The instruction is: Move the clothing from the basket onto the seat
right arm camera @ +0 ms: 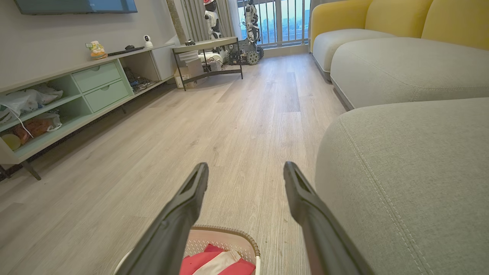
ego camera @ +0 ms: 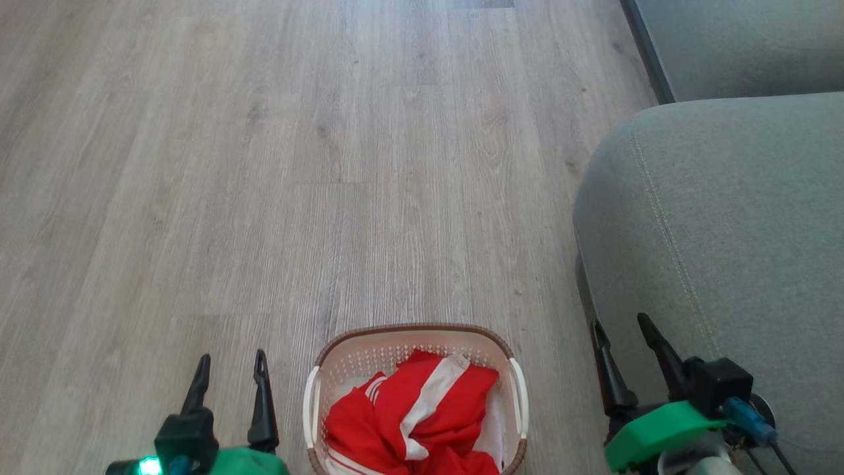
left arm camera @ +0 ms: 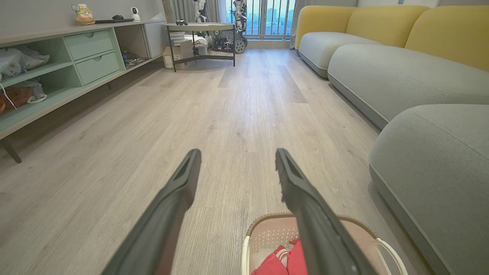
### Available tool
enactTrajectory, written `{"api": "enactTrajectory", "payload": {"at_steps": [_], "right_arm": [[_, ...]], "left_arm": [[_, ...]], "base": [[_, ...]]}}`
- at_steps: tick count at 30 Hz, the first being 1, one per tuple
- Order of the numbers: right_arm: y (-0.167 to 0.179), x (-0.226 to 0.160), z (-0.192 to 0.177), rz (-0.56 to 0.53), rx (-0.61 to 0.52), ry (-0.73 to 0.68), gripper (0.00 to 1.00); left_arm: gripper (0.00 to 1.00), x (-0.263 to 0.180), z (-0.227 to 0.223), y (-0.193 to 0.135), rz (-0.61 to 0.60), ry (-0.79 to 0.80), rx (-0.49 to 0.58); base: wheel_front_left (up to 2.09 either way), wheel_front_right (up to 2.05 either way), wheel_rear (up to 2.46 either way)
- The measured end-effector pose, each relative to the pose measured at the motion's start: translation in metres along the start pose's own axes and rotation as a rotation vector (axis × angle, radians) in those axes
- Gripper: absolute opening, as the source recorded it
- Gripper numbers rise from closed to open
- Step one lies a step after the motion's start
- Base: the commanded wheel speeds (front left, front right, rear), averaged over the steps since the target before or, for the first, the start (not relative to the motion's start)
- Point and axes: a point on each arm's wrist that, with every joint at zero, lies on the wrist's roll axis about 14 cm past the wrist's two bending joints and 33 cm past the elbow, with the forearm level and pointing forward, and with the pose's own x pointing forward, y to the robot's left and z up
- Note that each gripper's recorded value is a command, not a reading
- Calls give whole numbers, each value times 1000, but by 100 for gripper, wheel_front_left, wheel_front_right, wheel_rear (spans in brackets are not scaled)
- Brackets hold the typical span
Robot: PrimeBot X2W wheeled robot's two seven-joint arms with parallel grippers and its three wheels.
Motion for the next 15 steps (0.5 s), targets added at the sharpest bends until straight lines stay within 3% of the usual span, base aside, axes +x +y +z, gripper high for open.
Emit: {"api": "enactTrajectory", "payload": {"at_steps": [15], "right_arm": [[-2,2,0,-7,2,1,100]], "left_arm": [[100,0,-11,-2,-16,37,7]], "base": [[0,0,0]]}}
